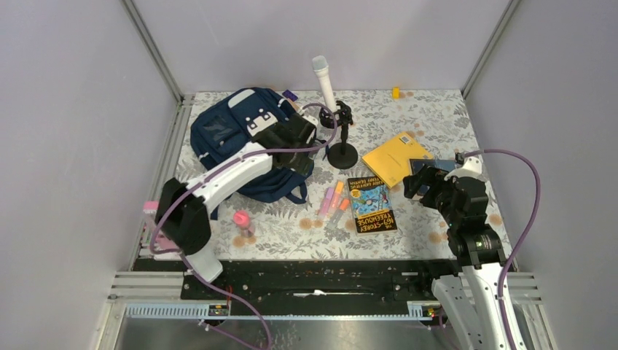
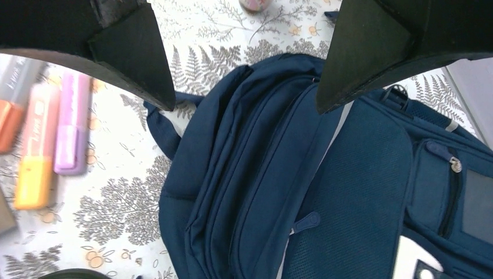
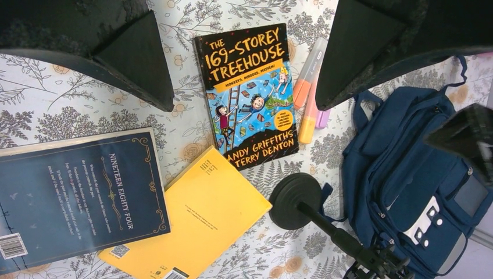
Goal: Pack the student bag
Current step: Pick up the student bag at the center of the board.
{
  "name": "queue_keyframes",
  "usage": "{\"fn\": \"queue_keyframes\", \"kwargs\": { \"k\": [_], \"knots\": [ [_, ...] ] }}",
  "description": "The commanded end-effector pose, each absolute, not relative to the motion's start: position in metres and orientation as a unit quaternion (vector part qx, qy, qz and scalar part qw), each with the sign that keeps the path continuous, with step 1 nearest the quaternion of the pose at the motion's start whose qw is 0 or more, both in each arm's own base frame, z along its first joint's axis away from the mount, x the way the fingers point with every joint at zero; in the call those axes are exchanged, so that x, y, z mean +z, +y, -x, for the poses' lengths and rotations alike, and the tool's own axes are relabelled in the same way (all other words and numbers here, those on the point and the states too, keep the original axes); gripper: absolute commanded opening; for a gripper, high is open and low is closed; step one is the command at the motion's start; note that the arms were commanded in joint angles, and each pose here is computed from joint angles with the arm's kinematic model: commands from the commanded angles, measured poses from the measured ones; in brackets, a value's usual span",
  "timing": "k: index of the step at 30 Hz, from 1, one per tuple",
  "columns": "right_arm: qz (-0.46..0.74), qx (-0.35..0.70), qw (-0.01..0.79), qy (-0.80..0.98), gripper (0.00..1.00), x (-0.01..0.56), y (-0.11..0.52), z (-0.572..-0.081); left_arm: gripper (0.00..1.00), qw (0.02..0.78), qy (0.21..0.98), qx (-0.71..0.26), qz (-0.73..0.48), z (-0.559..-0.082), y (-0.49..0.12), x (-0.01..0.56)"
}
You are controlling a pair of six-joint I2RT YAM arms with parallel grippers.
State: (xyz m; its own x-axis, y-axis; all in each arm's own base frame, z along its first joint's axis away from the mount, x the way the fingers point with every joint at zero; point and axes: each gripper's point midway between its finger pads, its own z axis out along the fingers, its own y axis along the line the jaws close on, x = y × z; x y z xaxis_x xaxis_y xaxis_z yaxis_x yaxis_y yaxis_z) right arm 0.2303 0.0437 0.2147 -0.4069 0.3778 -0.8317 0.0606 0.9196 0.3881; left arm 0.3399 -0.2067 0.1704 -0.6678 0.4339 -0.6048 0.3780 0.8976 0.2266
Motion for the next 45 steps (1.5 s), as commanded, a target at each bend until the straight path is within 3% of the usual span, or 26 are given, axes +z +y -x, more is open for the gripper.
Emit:
{"fn": "queue_keyframes", "kwargs": {
  "k": [1,7,13,29,35,43,45],
  "knots": [
    [-0.129,0.152,0.536,0.820,1.00,0.223,0.044,-0.229,0.98,0.371,0.903,0.066,-0.207,-0.370,-0.217,0.168],
    [-0.134,0.148,0.534,0.822,1.00,0.219,0.042,-0.230,0.96,0.397,0.890,0.040,-0.220,-0.396,-0.245,0.143],
    [-0.136,0.149,0.535,0.821,1.00,0.218,0.042,-0.231,0.84,0.412,0.889,0.033,-0.197,-0.416,-0.260,0.125],
    [-0.136,0.151,0.542,0.816,1.00,0.221,0.042,-0.229,0.68,0.366,0.894,0.108,-0.235,-0.420,-0.245,0.069],
    [-0.135,0.151,0.544,0.814,1.00,0.223,0.042,-0.229,0.49,0.362,0.892,0.140,-0.234,-0.422,-0.236,0.064],
    [-0.141,0.143,0.548,0.812,1.00,0.223,0.038,-0.229,0.00,0.382,0.868,0.164,-0.273,-0.418,-0.229,0.089],
    [-0.140,0.143,0.549,0.811,1.00,0.224,0.038,-0.228,0.00,0.390,0.860,0.171,-0.281,-0.414,-0.227,0.103]
  ]
}}
